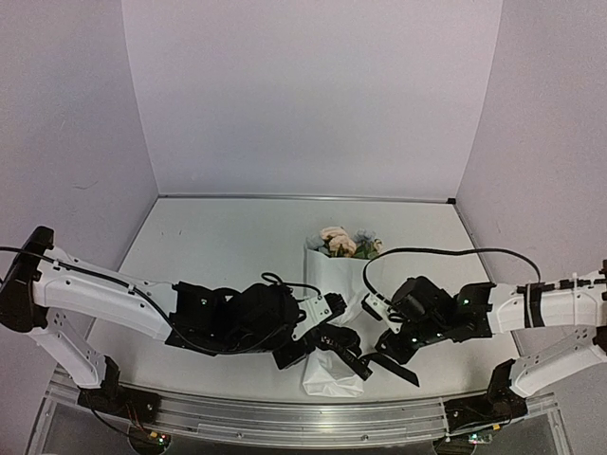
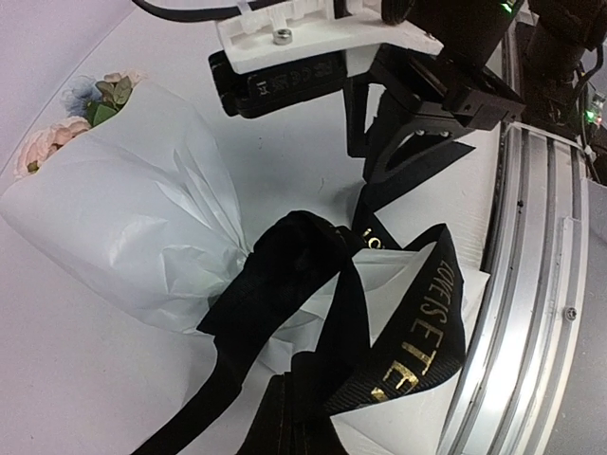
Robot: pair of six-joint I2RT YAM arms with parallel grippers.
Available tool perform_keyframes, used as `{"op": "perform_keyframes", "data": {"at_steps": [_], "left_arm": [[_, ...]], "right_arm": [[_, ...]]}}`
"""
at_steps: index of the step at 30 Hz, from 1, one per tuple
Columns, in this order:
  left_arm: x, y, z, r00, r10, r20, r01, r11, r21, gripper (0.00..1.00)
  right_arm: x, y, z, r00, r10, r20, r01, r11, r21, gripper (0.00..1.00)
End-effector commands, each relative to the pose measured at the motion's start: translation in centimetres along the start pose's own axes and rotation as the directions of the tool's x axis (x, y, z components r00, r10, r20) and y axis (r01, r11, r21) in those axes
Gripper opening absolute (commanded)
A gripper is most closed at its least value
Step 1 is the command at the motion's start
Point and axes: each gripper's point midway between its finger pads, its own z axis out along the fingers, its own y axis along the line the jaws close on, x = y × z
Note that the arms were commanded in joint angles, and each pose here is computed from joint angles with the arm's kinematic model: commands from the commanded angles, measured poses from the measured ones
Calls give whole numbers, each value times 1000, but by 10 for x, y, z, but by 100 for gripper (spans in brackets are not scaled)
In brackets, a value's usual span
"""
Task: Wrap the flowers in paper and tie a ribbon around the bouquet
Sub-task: Cross the half-tied ribbon over the folded bouquet.
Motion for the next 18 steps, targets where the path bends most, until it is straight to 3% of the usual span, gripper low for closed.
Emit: {"op": "perform_keyframes", "data": {"at_steps": [1, 6, 12, 18], "left_arm": [[-9, 20, -6, 997, -70, 40, 72, 996, -56, 0], [9, 32, -9, 993, -113, 17, 114, 988, -103, 0], [25, 37, -9, 988, -152, -19, 148, 980, -134, 0], [32, 44, -12, 983, -181, -31, 173, 969, -174, 0]], "right_arm": [[-11, -2, 5, 991, 131, -28, -133, 989, -61, 29], [-39, 6, 10, 916, 396, -68, -398, 870, -291, 44], [-57, 25, 9, 907, 404, -116, -413, 807, -422, 46], [-61, 25, 18, 921, 378, -91, -378, 813, -443, 48]]}}
